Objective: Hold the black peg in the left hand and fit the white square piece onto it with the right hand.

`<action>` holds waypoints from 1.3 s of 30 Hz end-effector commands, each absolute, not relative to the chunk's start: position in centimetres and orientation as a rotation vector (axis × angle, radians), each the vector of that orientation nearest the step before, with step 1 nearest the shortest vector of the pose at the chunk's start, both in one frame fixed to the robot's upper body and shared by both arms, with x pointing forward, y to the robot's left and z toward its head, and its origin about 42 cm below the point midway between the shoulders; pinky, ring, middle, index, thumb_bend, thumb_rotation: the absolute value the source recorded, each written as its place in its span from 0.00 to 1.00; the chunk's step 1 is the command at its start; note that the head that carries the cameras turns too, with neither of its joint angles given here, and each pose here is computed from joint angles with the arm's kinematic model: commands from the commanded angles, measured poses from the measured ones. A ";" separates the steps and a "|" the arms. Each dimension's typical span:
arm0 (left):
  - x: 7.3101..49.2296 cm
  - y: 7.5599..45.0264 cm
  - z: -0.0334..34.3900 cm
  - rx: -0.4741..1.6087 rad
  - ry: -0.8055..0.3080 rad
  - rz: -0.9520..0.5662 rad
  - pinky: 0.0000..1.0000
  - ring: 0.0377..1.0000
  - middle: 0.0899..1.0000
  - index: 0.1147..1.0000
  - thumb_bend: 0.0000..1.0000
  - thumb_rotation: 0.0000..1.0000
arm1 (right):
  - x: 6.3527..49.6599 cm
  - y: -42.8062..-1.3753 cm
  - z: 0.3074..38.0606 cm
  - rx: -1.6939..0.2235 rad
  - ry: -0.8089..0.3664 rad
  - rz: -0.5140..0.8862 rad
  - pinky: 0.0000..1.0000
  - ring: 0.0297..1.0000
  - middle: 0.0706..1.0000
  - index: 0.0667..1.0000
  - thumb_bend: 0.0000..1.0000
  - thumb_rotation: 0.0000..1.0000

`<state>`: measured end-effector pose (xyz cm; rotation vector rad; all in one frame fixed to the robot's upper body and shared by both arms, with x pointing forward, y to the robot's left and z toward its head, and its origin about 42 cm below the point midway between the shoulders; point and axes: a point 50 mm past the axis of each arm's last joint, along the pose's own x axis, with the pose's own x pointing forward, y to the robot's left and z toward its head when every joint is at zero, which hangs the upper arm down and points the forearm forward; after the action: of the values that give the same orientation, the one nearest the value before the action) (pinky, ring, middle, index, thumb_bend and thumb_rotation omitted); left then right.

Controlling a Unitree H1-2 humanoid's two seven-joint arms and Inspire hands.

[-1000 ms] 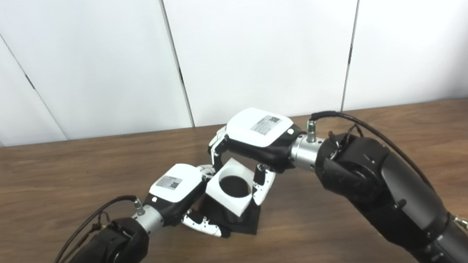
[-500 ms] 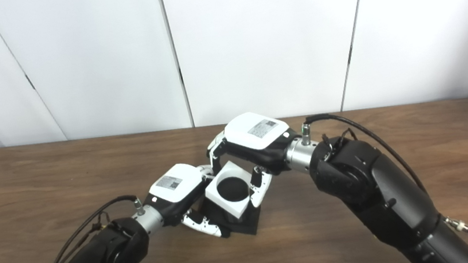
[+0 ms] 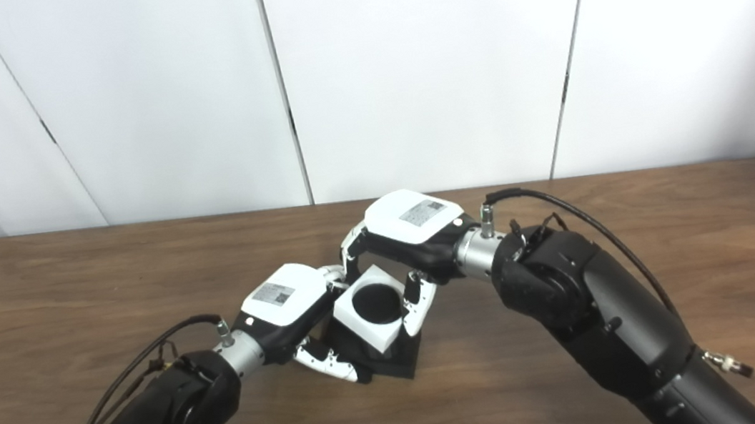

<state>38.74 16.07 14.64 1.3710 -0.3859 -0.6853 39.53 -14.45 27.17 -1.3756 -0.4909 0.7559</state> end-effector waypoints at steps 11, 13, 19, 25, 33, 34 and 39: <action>36.0 15.7 9.9 1.446 -0.221 -0.872 0.76 0.89 0.86 0.43 0.52 0.08 | 39.8 -13.4 29.0 -1.411 -0.508 0.773 0.78 0.83 0.79 0.55 0.72 0.32; 36.1 15.7 10.0 1.448 -0.221 -0.873 0.75 0.89 0.86 0.43 0.52 0.08 | 39.8 -13.4 29.0 -1.420 -0.488 0.785 0.78 0.83 0.80 0.63 0.86 0.44; 36.1 15.8 10.1 1.447 -0.224 -0.869 0.76 0.88 0.85 0.43 0.52 0.08 | 39.7 -13.6 29.2 -1.430 -0.464 0.793 0.80 0.84 0.82 0.68 0.95 0.48; 36.1 15.8 10.0 1.450 -0.218 -0.871 0.76 0.88 0.86 0.43 0.52 0.08 | 39.6 -13.9 29.1 -1.432 -0.452 0.791 0.80 0.84 0.83 0.68 0.96 0.44; 36.1 15.9 9.9 1.449 -0.213 -0.869 0.76 0.89 0.86 0.43 0.52 0.08 | 39.7 -14.2 29.1 -1.424 -0.440 0.785 0.82 0.85 0.84 0.69 0.96 0.41; 36.1 15.9 9.9 1.448 -0.210 -0.870 0.76 0.89 0.86 0.43 0.52 0.08 | 39.8 -14.4 29.3 -1.423 -0.443 0.774 0.82 0.85 0.84 0.69 0.95 0.39; 36.1 16.1 9.9 1.443 -0.208 -0.872 0.76 0.89 0.86 0.43 0.52 0.08 | 40.0 -15.5 30.4 -1.416 -0.467 0.722 0.79 0.85 0.84 0.69 0.87 0.29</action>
<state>38.80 15.97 14.79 1.3753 -0.3728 -0.6854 39.70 -15.06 27.30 -1.4128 -0.3723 0.8030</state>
